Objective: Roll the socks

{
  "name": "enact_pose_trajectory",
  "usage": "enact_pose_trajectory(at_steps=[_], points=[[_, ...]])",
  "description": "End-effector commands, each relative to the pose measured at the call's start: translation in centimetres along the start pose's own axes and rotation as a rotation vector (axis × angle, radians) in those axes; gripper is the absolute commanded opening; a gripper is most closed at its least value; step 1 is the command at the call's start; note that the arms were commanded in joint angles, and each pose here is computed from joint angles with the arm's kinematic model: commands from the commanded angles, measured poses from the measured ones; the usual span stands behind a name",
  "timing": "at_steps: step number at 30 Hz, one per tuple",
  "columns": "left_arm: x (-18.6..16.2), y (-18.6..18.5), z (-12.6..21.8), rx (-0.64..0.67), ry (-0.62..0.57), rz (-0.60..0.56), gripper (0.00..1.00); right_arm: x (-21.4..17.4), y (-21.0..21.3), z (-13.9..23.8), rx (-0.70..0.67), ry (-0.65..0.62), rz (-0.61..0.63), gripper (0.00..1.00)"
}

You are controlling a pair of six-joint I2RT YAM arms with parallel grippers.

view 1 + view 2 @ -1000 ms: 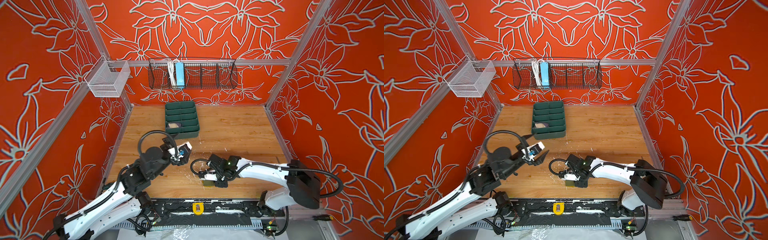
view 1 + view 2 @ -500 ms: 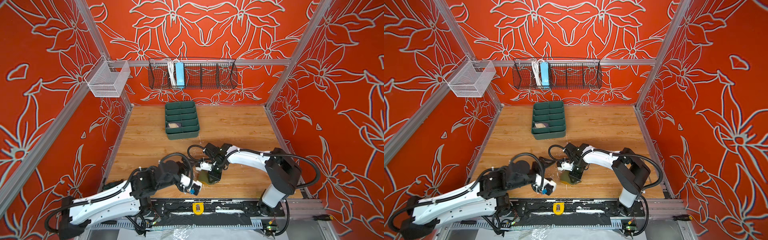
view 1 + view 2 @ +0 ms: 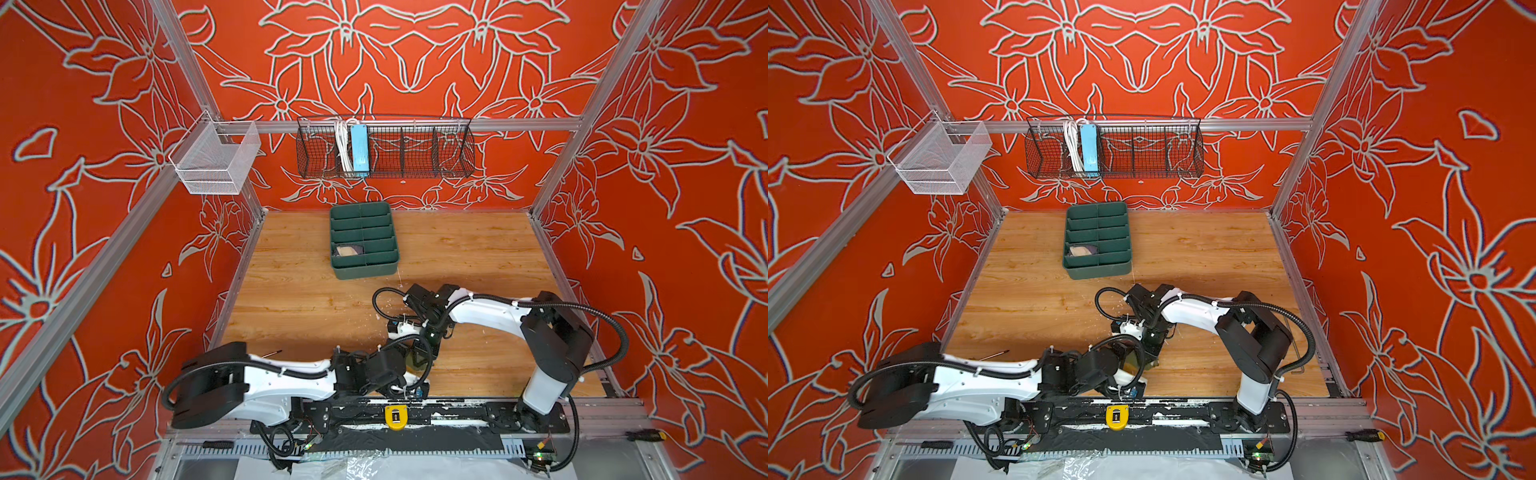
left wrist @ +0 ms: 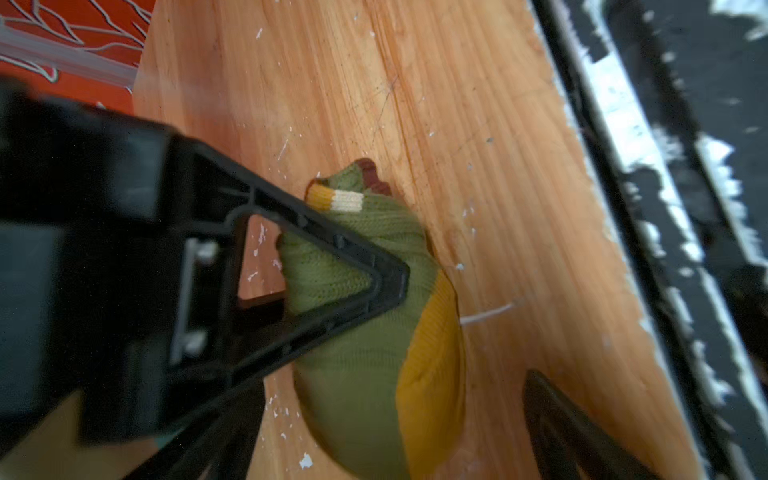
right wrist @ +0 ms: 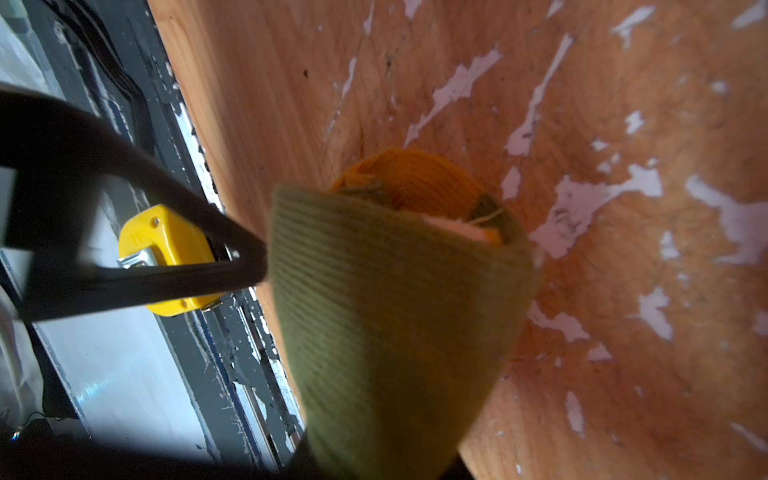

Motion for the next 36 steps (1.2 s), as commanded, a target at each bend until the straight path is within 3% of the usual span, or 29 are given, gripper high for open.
enact_pose_trajectory(at_steps=[1, 8, 13, 18, 21, 23, 26, 28, 32, 35, 36], points=[[0.2, 2.0, -1.2, 0.133, 0.053, 0.153, 0.96, 0.3, 0.5, 0.4, 0.039, -0.012, 0.023, 0.0], [0.4, 2.0, -3.0, 0.139, 0.06, 0.248, 0.95, 0.5, 1.5, 0.5, 0.136, -0.033, 0.026, 0.0], [0.4, 1.9, -3.5, 0.161, 0.046, 0.3, 0.87, 1.2, 3.3, 1.5, 0.28, -0.09, 0.03, 0.0], [0.5, 2.4, -2.9, 0.193, 0.009, 0.324, 0.76, 1.7, 4.3, 2.9, 0.337, -0.137, 0.033, 0.0], [0.8, 2.7, -2.4, 0.202, -0.011, 0.325, 0.58, 1.8, 4.7, 3.7, 0.366, -0.166, 0.031, 0.0], [0.8, 2.7, -2.1, 0.195, -0.022, 0.32, 0.39, 1.8, 4.7, 4.1, 0.368, -0.181, 0.025, 0.0], [0.8, 2.8, -1.7, 0.191, -0.021, 0.321, 0.04, 1.8, 4.4, 4.7, 0.357, -0.203, 0.006, 0.0], [0.6, 2.7, -1.3, 0.184, -0.014, 0.321, 0.0, 1.8, 4.0, 5.2, 0.324, -0.215, -0.008, 0.0], [0.4, 2.4, -0.8, 0.177, -0.007, 0.317, 0.0, 1.2, 3.2, 6.3, 0.212, -0.232, -0.03, 0.45], [0.4, 2.2, -0.7, 0.162, 0.001, 0.316, 0.0, 0.3, 2.6, 7.4, 0.103, -0.256, -0.033, 0.89], [0.3, 2.1, -0.7, 0.161, 0.007, 0.315, 0.0, -0.2, 2.3, 7.9, 0.053, -0.267, -0.038, 0.96]])
Point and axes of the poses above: each gripper's point midway between its finger pads, its own z axis back along the fingers, its own y axis along the line the jaws close on, x = y × z, the point moved 7 cm from there along z, back along the fingers, and after that the axes turned 4 degrees about z, right-handed, at the moved point
